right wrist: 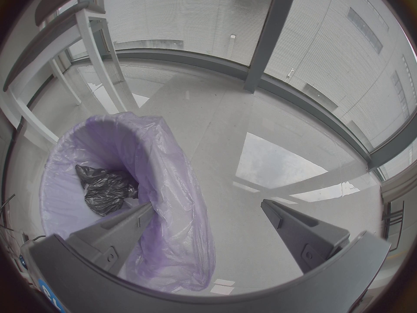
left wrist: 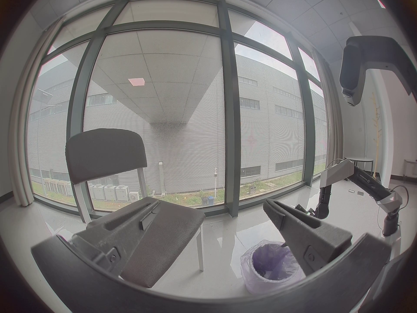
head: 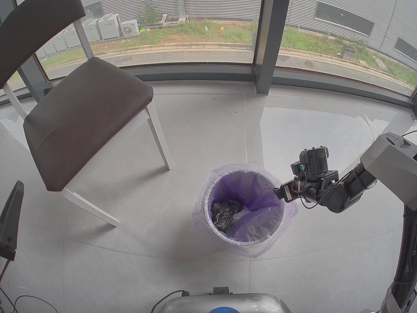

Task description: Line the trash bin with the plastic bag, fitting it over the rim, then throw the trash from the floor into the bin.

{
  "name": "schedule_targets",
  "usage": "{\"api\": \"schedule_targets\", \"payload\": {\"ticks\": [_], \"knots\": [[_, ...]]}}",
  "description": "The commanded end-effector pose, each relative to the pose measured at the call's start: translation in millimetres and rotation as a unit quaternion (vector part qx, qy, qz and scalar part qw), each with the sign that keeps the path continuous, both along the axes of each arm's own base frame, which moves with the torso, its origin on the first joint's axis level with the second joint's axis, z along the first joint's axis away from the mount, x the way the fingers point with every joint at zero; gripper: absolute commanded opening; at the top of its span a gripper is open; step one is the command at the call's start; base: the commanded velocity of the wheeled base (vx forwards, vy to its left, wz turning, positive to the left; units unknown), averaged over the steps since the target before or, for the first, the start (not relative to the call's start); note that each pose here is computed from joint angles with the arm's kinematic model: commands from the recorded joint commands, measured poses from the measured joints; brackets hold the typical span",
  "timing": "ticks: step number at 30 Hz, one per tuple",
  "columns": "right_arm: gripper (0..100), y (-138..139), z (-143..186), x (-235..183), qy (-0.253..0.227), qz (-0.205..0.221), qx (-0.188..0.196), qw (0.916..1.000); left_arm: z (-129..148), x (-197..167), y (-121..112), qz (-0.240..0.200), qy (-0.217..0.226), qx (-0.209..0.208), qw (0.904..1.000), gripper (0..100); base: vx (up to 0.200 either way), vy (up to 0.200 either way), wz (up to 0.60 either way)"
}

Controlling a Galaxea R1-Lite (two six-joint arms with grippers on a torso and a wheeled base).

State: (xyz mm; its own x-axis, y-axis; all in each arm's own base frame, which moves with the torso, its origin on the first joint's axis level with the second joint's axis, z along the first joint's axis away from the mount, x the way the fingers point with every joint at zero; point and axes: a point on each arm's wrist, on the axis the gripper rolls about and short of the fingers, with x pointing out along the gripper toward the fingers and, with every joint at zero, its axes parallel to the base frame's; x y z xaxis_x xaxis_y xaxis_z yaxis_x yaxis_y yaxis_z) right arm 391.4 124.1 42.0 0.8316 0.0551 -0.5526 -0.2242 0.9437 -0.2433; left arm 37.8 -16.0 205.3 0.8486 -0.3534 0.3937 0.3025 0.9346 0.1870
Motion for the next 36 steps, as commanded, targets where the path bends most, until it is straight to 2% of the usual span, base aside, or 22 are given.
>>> {"api": "schedule_targets", "payload": {"ticks": [1, 11, 19, 36], "knots": [[100, -4.1, 2.4, 1.0, -0.003, -0.005, 0.001, 1.0000, 0.0, 0.3, -0.1, 0.001, 0.001, 0.000, 1.0000, 100, 0.000, 0.000, 0.00], [100, -13.3, 6.6, 2.8, -0.012, -0.019, 0.009, 0.9997, 0.1, 0.3, 0.0, 0.001, 0.000, 0.000, 1.0000, 100, 0.000, 0.000, 0.00], [100, -5.7, 22.8, -4.7, -0.025, -0.004, 0.015, 0.9996, 0.0, 0.3, -0.1, 0.001, 0.001, 0.000, 1.0000, 100, 0.000, 0.000, 0.00], [100, -14.4, 8.6, 0.6, -0.010, -0.016, 0.011, 0.9998, 1.1, -0.1, 0.1, 0.001, -0.002, -0.001, 1.0000, 100, 0.000, 0.000, 0.00]]}}
